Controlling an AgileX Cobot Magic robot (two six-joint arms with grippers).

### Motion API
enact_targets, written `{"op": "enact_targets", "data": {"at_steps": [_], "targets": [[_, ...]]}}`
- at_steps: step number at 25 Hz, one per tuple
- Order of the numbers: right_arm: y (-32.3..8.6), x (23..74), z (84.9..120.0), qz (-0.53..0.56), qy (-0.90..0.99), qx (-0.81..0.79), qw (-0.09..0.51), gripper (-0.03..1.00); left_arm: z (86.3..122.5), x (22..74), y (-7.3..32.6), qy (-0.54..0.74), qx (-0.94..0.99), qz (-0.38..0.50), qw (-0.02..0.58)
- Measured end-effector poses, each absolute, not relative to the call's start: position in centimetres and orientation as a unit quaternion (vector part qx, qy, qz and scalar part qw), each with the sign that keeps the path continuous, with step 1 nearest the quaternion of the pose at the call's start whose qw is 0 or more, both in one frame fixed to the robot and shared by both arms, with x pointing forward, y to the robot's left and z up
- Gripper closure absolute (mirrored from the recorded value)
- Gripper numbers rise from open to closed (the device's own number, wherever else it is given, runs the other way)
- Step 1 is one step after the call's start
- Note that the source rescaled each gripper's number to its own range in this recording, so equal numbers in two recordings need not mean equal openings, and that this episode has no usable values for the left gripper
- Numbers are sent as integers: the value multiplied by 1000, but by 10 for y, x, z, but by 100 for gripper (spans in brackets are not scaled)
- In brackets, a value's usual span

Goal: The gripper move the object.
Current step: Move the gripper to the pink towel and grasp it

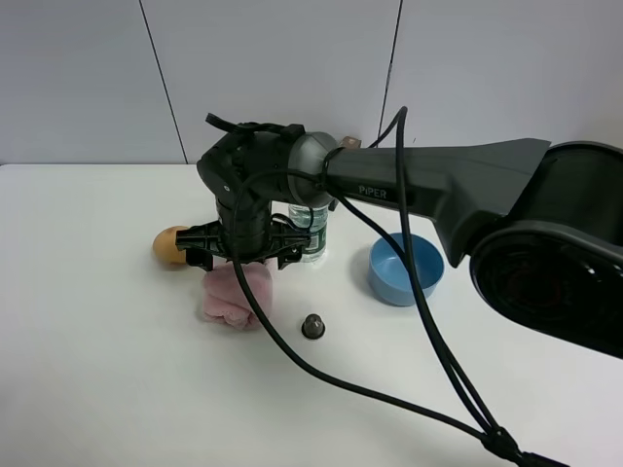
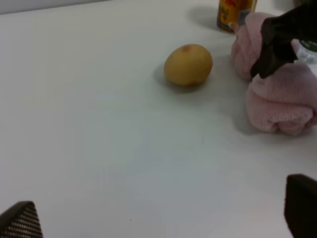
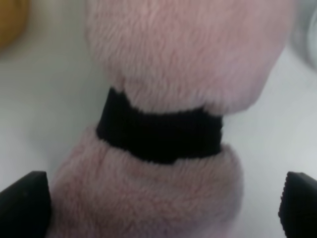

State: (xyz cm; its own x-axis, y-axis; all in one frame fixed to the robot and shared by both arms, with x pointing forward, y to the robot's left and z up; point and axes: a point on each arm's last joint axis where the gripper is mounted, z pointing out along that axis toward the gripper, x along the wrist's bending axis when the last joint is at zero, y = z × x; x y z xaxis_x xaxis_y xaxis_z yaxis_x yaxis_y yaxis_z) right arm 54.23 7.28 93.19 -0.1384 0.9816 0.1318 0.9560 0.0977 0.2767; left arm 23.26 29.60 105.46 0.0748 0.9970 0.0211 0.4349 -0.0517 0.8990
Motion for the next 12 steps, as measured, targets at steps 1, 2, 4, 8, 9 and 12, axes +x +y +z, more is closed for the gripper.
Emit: {"op": "enact_targets", "data": {"at_steps": [1,2,4,8,9,12], "targets": [[74,541,932,148,736,660,36,9,1055,233,296,572,625,367,383],[74,540,932,148,733,663,31,9,1055,233,296,572,625,367,383],[77,536,932,146,733,664,25,9,1055,233,296,572,625,367,383],[84,527,932,146,735,662,20,9,1055,233,296,572,625,367,383],[85,526,932,146,735,662,19,9,1055,233,296,572,625,367,383],[86,524,932,147,734,663,22,9,1055,233,296,572,625,367,383]]}}
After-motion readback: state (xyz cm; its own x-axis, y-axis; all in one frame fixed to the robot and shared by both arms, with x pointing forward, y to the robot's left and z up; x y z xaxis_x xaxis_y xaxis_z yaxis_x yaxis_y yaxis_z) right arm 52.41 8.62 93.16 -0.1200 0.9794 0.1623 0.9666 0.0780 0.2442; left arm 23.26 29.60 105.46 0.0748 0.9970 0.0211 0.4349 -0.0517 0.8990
